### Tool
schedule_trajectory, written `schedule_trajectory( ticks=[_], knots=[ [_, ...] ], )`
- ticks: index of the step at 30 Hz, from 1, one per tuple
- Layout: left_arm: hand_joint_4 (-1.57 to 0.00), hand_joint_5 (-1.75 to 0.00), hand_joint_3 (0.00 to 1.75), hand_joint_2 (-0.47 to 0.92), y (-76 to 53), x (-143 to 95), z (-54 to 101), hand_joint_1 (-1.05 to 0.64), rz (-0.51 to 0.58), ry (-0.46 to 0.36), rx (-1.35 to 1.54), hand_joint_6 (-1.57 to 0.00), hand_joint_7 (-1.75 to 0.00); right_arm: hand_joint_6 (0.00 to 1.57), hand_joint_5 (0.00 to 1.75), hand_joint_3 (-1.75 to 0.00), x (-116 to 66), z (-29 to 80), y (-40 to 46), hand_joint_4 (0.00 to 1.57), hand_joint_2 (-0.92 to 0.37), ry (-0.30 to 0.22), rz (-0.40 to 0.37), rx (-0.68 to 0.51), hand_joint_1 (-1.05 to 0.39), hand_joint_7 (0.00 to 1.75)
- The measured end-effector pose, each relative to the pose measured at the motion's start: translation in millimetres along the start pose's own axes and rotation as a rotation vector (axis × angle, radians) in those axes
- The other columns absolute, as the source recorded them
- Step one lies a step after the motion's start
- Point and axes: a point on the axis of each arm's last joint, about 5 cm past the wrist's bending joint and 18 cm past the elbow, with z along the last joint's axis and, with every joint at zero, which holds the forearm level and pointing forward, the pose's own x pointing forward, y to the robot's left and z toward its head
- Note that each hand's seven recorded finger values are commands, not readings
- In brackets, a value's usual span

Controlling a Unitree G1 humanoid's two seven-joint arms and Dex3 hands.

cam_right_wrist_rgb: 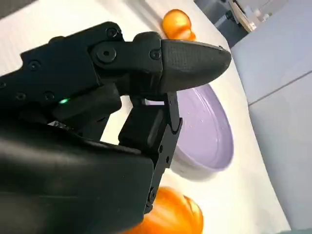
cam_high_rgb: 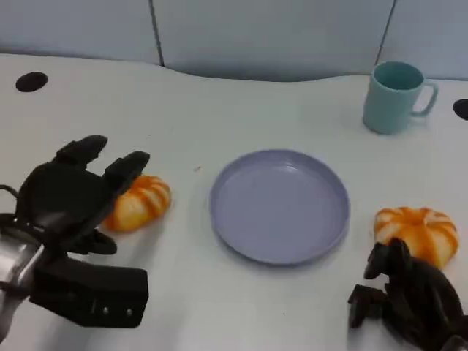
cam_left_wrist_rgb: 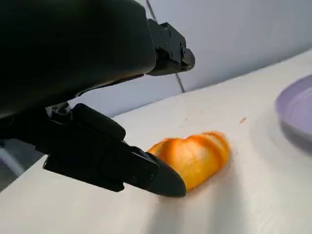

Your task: Grasp the bread from the table and place it into the plate.

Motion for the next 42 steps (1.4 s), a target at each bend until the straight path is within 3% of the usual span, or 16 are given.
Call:
schedule_trajectory(
  ticks=[8, 17, 21, 29, 42],
  knots=[
    [-0.04, -0.01, 0.00, 0.84, -13.1, 24, -5.8, -0.73, -0.107, 0.013, 0.043, -0.07, 0.00, 1.13, 1.26, -0.49, -1.9, -0.5, -0.2, 1.29, -0.92, -0.004, -0.006, 0.009, -0.45, 1.28],
    [-0.04, -0.01, 0.00, 0.81, -16.3, 54, 2.5, -0.68, -0.193, 0.011, 0.037, -0.07, -0.01, 1.14, 1.27, -0.51, -2.3, -1.5, 0.0, 1.29, -0.92, -0.007, 0.010, 0.002, -0.45, 1.26],
    [-0.04, -0.01, 0.00, 0.81, -27.2, 59, 5.0, -0.68, -0.236, 0.022, 0.030, -0.07, -0.01, 1.15, 1.27, -0.50, -2.7, -1.7, -0.1, 1.30, -0.92, -0.009, 0.007, 0.002, -0.45, 1.25],
    [-0.03, -0.01, 0.00, 0.79, -36.2, 69, 13.9, -0.72, -0.289, 0.027, 0.055, -0.06, 0.00, 1.13, 1.30, -0.52, -4.3, -1.2, -0.3, 1.27, -0.92, -0.005, 0.002, 0.001, -0.44, 1.27],
    [-0.06, -0.02, 0.00, 0.77, -36.4, 77, 21.3, -0.71, -0.340, 0.084, 0.022, -0.08, -0.01, 1.14, 1.29, -0.52, -10.0, -2.3, -1.1, 1.27, -0.92, 0.002, 0.002, 0.007, -0.44, 1.26]
  ],
)
